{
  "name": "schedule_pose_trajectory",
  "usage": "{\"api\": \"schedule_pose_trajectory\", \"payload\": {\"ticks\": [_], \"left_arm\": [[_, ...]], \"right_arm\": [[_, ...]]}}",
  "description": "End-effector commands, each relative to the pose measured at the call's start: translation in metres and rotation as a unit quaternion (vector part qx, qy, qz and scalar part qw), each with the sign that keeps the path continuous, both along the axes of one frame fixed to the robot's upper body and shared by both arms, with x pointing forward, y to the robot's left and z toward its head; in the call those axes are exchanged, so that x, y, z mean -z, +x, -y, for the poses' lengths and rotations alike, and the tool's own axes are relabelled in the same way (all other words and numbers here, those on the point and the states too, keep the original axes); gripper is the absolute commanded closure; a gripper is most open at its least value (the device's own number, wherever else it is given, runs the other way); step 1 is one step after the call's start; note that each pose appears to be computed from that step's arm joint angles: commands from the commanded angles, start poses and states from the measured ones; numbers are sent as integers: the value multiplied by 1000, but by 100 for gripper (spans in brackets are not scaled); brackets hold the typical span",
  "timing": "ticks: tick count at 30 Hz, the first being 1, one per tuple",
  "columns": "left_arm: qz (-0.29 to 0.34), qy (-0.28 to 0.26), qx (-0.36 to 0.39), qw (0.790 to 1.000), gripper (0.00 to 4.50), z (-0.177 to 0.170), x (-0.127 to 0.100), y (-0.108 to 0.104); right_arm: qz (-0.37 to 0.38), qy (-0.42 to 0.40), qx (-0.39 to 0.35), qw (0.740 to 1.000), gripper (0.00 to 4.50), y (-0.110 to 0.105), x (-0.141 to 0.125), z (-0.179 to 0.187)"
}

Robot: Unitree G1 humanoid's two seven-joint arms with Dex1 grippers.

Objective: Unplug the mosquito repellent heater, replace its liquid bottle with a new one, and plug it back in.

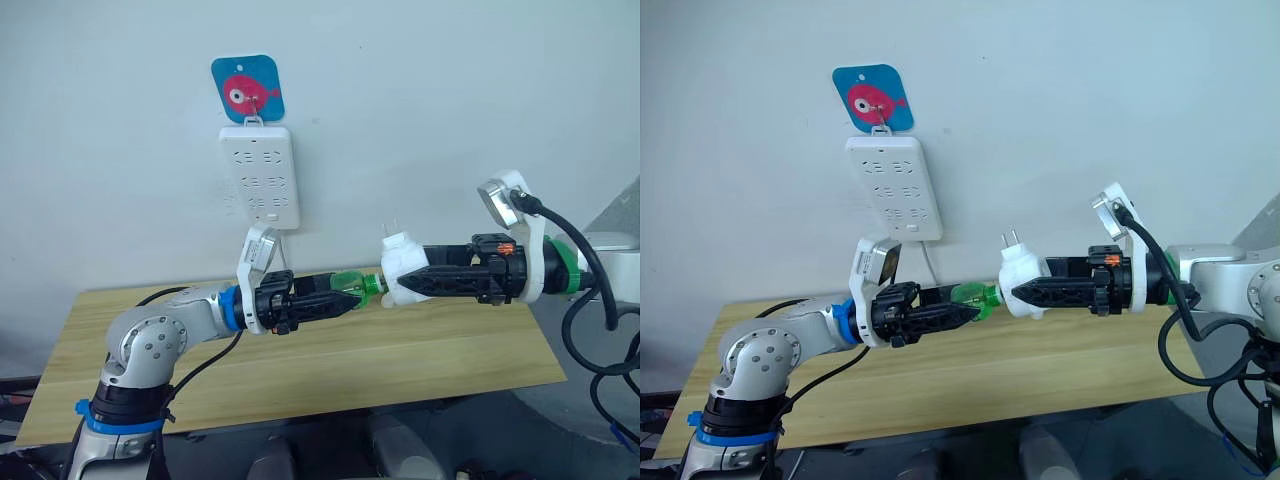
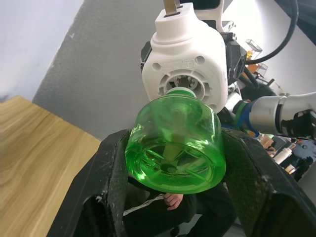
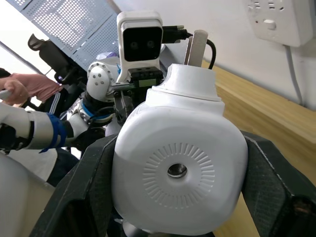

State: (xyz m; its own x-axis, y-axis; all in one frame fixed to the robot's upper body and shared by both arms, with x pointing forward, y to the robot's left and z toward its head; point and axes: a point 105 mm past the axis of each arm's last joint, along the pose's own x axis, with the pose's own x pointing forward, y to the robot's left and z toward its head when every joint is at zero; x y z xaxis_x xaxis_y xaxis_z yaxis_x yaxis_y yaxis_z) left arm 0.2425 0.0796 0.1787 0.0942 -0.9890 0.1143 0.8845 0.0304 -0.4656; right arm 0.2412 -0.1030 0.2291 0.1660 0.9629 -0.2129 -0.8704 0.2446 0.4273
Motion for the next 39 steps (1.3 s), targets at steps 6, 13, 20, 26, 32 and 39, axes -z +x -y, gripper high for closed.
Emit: {"api": "schedule_pose_trajectory", "payload": {"ticks": [6,13,20,26,32,39], "left_arm": [[24,-22,35,999,210,10,-13,-10],[24,-14,47,999,210,10,-11,-14],[64,-7,31,997,210,11,-13,-11],[69,-7,32,997,210,10,-13,-14],[69,0,15,997,210,7,-12,-10],[49,10,-22,999,210,-12,-13,-7]], "right_arm": [[19,-9,-69,997,141,-20,-1,-14],[40,-1,-68,997,141,-15,-6,-15],[-18,14,-51,998,141,-9,-6,-5],[-47,30,-32,998,141,-5,-9,0],[-45,31,-6,998,141,2,-11,6],[-22,33,8,999,141,3,-14,8]]}}
